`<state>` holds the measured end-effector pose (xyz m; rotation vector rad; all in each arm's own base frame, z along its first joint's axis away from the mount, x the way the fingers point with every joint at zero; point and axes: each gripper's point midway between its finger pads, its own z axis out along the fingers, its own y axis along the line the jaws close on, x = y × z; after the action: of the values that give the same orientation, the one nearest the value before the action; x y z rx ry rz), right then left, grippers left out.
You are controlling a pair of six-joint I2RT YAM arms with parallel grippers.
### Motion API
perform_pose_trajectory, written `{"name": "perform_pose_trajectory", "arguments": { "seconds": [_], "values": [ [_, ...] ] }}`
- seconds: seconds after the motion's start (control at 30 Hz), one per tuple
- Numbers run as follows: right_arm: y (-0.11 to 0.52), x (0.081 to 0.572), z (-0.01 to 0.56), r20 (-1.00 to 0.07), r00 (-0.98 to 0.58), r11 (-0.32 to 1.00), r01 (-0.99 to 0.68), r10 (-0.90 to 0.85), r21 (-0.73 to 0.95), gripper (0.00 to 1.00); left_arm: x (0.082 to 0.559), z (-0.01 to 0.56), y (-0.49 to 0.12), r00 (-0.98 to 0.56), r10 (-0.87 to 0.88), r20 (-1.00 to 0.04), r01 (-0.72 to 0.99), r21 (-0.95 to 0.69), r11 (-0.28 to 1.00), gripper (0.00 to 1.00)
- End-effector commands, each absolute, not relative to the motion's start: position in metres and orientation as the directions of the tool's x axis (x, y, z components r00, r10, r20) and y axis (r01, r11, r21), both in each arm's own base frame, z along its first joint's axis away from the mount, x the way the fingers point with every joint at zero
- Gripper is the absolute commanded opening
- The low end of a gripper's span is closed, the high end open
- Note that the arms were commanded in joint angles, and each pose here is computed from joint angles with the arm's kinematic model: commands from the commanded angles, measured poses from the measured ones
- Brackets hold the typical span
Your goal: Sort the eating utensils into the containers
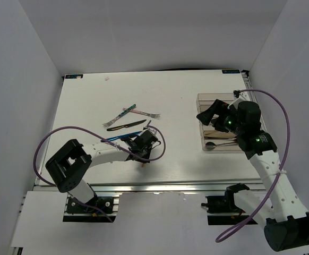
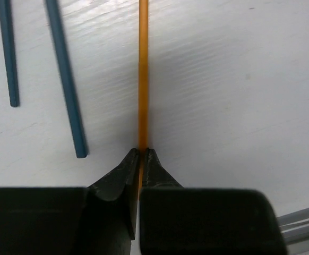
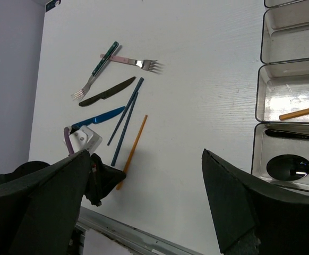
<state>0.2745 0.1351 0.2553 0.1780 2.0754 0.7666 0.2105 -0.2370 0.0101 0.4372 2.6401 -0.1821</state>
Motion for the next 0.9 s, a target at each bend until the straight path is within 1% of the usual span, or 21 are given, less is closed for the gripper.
{"name": "perform_pose_trajectory", "arguments": {
  "seconds": [0.0, 0.07, 0.1, 0.13, 0.17, 0.2, 0.27, 0.33, 0.37, 0.57, 0.63, 0.7, 0.8, 0.87],
  "values": [
    [0.142, 0.273, 0.275, -0.721, -0.567, 0.775, -0.212, 0.399, 0.596, 0.89, 0.167, -0.029, -0.223, -0.902, 0.322, -0.288, 0.344, -0.029, 0.938, 0.00],
    [0.140, 0.277, 0.264, -0.702, -0.576, 0.777, -0.173, 0.418, 0.605, 0.89, 0.173, -0.022, -0.240, -0.888, 0.319, -0.331, 0.356, -0.056, 0.933, 0.00],
    [0.135, 0.278, 0.247, -0.687, -0.587, 0.787, -0.130, 0.429, 0.603, 0.89, 0.173, -0.018, -0.251, -0.883, 0.312, -0.352, 0.360, -0.079, 0.930, 0.00],
    [0.136, 0.280, 0.242, -0.686, -0.581, 0.783, -0.128, 0.438, 0.608, 0.89, 0.175, -0.011, -0.264, -0.876, 0.305, -0.374, 0.372, -0.121, 0.920, 0.00],
    [0.137, 0.280, 0.234, -0.677, -0.588, 0.780, -0.121, 0.442, 0.614, 0.89, 0.182, 0.000, -0.283, -0.859, 0.286, -0.425, 0.384, -0.165, 0.909, 0.00],
    [0.138, 0.277, 0.215, -0.642, -0.617, 0.772, -0.087, 0.455, 0.630, 0.89, 0.184, 0.008, -0.293, -0.851, 0.269, -0.452, 0.385, -0.187, 0.904, 0.00],
    [0.143, 0.275, 0.203, -0.623, -0.632, 0.752, -0.095, 0.461, 0.653, 0.89, 0.198, 0.033, -0.316, -0.826, 0.201, -0.527, 0.379, -0.254, 0.890, 0.00],
    [0.152, 0.266, 0.182, -0.568, -0.681, 0.717, -0.091, 0.461, 0.691, 0.88, 0.204, 0.049, -0.330, -0.811, 0.166, -0.560, 0.387, -0.301, 0.872, 0.00],
    [0.155, 0.267, 0.181, -0.567, -0.682, 0.706, -0.104, 0.462, 0.700, 0.88, 0.208, 0.065, -0.342, -0.798, 0.138, -0.587, 0.402, -0.347, 0.847, 0.00],
    [0.166, 0.263, 0.160, -0.506, -0.730, 0.675, -0.083, 0.461, 0.734, 0.87, 0.208, 0.103, -0.378, -0.775, 0.099, -0.624, 0.475, -0.472, 0.742, 0.00],
    [0.173, 0.260, 0.153, -0.478, -0.752, 0.660, -0.078, 0.453, 0.747, 0.87, 0.202, 0.110, -0.388, -0.783, 0.105, -0.613, 0.495, -0.512, 0.702, 0.00],
    [0.177, 0.264, 0.152, -0.482, -0.749, 0.657, -0.085, 0.454, 0.749, 0.86, 0.201, 0.121, -0.398, -0.784, 0.094, -0.613, 0.509, -0.549, 0.663, 0.00],
    [0.186, 0.263, 0.144, -0.461, -0.771, 0.653, -0.078, 0.440, 0.754, 0.86, 0.198, 0.135, -0.411, -0.787, 0.078, -0.612, 0.523, -0.594, 0.611, 0.00],
    [0.192, 0.265, 0.137, -0.447, -0.784, 0.666, -0.058, 0.431, 0.744, 0.85, 0.198, 0.143, -0.415, -0.788, 0.068, -0.612, 0.525, -0.608, 0.596, 0.00]
  ]
}}
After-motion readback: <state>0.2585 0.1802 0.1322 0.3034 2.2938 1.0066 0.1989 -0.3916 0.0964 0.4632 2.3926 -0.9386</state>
